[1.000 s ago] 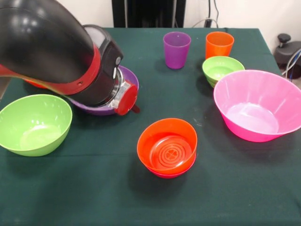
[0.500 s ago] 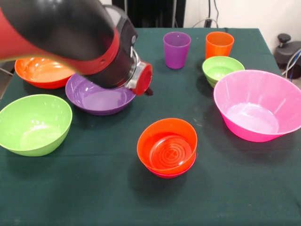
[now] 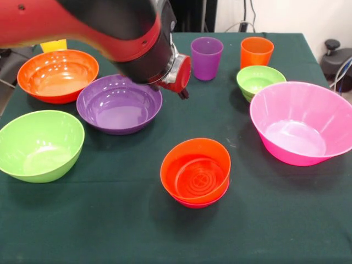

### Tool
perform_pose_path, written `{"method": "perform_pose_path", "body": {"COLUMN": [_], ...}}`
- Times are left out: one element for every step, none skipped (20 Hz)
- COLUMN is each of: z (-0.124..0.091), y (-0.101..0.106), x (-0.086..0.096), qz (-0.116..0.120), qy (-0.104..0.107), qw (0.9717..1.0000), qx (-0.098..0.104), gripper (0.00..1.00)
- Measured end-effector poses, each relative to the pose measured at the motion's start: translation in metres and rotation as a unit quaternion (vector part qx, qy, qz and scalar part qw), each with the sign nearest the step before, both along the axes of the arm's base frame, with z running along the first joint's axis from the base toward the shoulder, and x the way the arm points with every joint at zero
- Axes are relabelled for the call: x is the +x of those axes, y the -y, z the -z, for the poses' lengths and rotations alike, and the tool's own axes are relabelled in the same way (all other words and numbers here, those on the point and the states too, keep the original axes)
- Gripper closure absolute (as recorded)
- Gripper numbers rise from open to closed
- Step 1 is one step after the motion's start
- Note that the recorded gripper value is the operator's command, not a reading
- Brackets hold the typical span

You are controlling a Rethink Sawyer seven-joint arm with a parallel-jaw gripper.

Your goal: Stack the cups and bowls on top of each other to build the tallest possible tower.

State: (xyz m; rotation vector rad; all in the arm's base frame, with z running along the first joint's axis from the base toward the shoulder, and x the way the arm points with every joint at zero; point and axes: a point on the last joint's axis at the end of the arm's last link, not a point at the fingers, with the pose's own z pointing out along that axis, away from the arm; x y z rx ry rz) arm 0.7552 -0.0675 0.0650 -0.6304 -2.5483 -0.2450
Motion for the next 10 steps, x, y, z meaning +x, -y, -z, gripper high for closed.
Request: {"method": "perform_pose_path", "body": {"z": [0.001, 0.001, 0.003, 0.004, 0.007, 0.009, 0.009, 0.011, 0.012, 0.013], "y": [-0.001, -0.001, -0.001, 0.0, 0.002, 0.003, 0.004, 0.006, 0.007, 0.008], "x": [-0.002, -0.004, -0.006, -0.007, -0.009, -0.01, -0.01, -0.012, -0.013, -0.013], "qz": [-0.001, -0.003, -0.004, -0.003, -0.002, -0.002, -0.002, -0.001, 0.0, 0.0], "qy": [0.001, 0.001, 0.001, 0.0, -0.004, -0.005, -0.006, -0.008, -0.009, -0.01], "qw": [1.0, 1.0, 1.0, 1.0, 0.9999, 0.9999, 0.9999, 0.9999, 0.9999, 0.9998], "qx": [-0.002, -0.004, -0.006, -0.008, -0.01, -0.011, -0.012, -0.014, -0.014, -0.016], "gripper": [0.0, 0.0, 0.0, 0.0, 0.0, 0.0, 0.0, 0.0, 0.0, 0.0]}}
